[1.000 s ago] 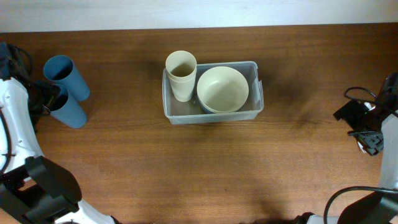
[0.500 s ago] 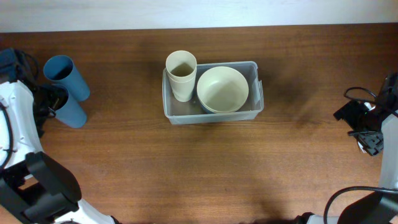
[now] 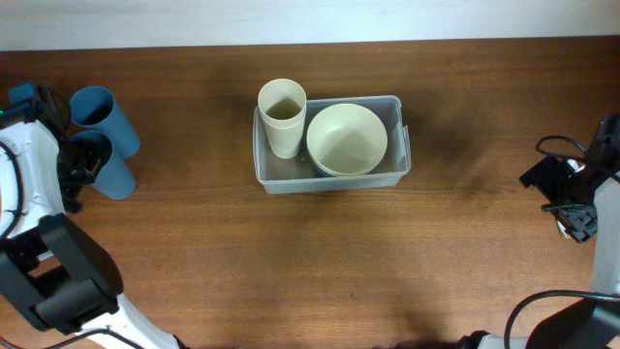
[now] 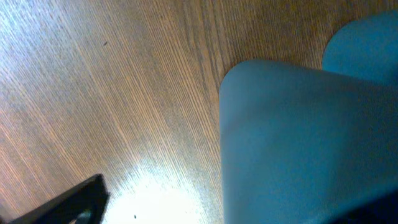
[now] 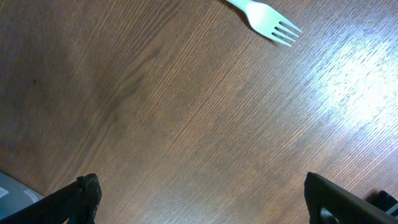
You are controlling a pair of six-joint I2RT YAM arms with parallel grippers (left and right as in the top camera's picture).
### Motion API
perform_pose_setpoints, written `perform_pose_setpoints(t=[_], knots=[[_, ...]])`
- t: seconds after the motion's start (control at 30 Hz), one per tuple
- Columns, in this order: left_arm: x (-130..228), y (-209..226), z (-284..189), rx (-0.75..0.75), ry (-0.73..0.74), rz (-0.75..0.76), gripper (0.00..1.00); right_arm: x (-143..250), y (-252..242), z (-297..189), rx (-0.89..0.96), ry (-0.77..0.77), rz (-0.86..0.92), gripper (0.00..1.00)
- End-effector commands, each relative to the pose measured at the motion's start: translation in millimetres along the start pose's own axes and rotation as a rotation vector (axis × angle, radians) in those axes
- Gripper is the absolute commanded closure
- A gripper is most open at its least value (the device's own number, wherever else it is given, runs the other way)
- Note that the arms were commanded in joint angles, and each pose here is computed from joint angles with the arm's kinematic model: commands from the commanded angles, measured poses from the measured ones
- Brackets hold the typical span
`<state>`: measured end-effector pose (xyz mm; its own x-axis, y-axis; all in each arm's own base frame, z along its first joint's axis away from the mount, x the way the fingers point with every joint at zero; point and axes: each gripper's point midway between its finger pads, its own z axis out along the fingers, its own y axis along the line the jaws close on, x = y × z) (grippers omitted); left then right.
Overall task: Pack container
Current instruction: 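Lower the left gripper around a blue cup's rim to grasp it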
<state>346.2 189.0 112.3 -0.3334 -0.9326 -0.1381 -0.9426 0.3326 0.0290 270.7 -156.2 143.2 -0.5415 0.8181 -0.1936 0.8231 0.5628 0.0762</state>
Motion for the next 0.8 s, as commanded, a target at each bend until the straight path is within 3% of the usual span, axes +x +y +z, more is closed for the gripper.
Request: perform_pose_setpoints(t=[0.0,0.23,0.47,0.57,0.77], knots=[[1.0,1.7,5.6,-0.004,0.014,-0.009,0.22,-0.6,-4.1,0.3,0.013,-0.005,0.007,0.01],[-1.1,0.8,1.9,0.001,0.007,0.002,0.34,-0.5,-4.2,0.3,0.014,-0.005,0.007,0.01],[-7.6,4.0,-18.4,-0.012,-0.018,0.001,0.36,-0.5,-4.1,0.3,0.013,-0.004,0.007,0.01],[-8.5,5.7,-23.1,-0.018,-0.022,0.001,0.57,-0.6,-4.3,0.3,0.014,-0.005,0.007,0.01],[-7.8,6.3,-23.0,-0.02,-0.019,0.001,0.8,-0.5,-4.2,0.3,0.014,-0.005,0.007,0.01]])
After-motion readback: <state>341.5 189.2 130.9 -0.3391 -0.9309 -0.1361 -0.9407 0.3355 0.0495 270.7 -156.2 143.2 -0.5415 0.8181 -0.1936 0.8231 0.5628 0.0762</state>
